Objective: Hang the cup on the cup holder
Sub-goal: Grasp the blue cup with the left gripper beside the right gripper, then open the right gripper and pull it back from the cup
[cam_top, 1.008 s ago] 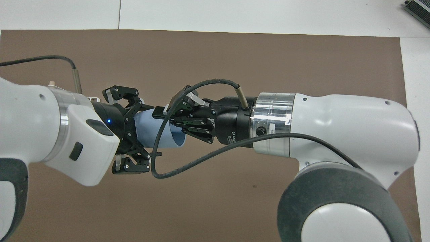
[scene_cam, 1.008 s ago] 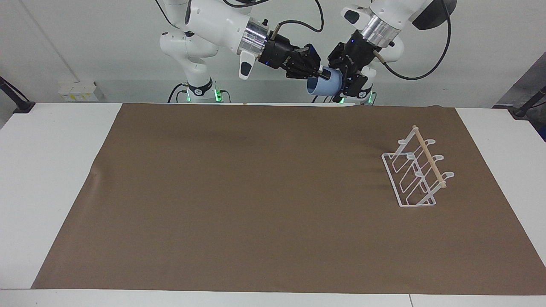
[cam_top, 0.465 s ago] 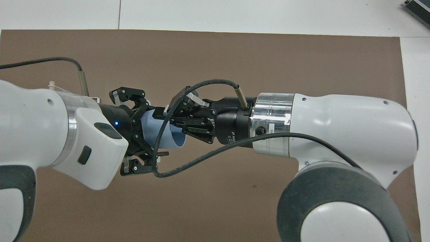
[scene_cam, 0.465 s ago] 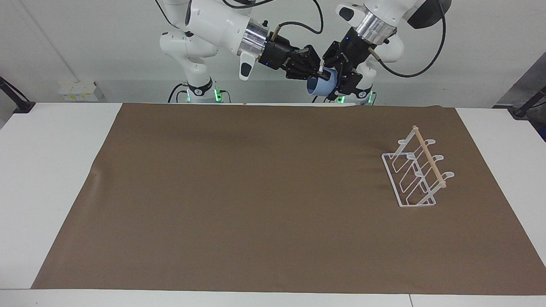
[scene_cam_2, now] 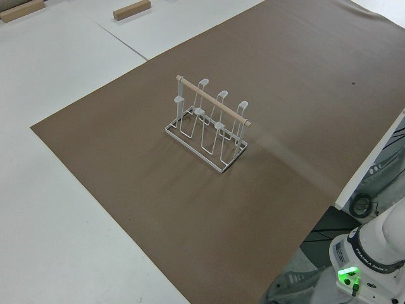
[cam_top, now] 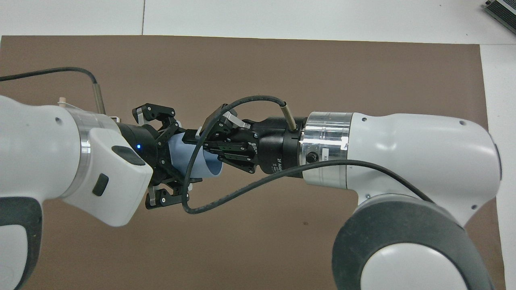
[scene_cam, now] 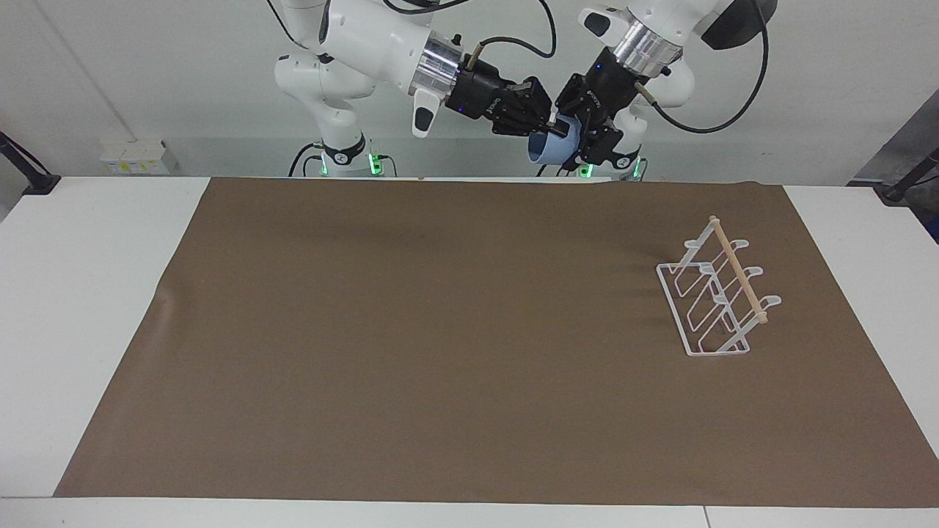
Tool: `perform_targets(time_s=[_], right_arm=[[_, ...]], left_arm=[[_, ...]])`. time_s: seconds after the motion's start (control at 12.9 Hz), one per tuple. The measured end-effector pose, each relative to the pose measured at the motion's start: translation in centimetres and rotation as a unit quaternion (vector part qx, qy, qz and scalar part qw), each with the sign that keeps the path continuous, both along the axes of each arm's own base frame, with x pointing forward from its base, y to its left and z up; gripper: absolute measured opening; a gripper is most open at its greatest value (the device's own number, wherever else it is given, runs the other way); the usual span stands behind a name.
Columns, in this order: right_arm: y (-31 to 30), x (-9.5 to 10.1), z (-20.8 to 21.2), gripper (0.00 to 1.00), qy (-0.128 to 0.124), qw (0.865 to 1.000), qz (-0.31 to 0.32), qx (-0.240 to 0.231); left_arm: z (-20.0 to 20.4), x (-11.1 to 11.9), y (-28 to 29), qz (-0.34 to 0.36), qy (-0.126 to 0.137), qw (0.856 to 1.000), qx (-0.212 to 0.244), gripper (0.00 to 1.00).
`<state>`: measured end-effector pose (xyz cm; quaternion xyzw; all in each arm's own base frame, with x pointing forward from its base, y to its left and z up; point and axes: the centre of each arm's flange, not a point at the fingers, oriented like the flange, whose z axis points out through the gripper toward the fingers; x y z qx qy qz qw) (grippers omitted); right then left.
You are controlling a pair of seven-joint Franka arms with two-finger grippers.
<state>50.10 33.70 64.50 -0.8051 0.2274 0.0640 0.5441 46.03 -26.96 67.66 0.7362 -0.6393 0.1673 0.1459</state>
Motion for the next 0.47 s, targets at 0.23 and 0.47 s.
perform_targets(time_s=[0.23, 0.47], right_arm=[[-0.10, 0.09, 0.11, 0.36, -0.002, 1.000, -0.004, 0.001], [-0.11, 0.10, 0.13, 0.70, -0.002, 1.000, -0.004, 0.001]], left_arm=[[-0.23, -0.03, 0.05, 0.000, 0.005, 1.000, 0.002, 0.79], [-0.36, 0.14, 0.37, 0.003, 0.005, 1.000, 0.005, 0.79]])
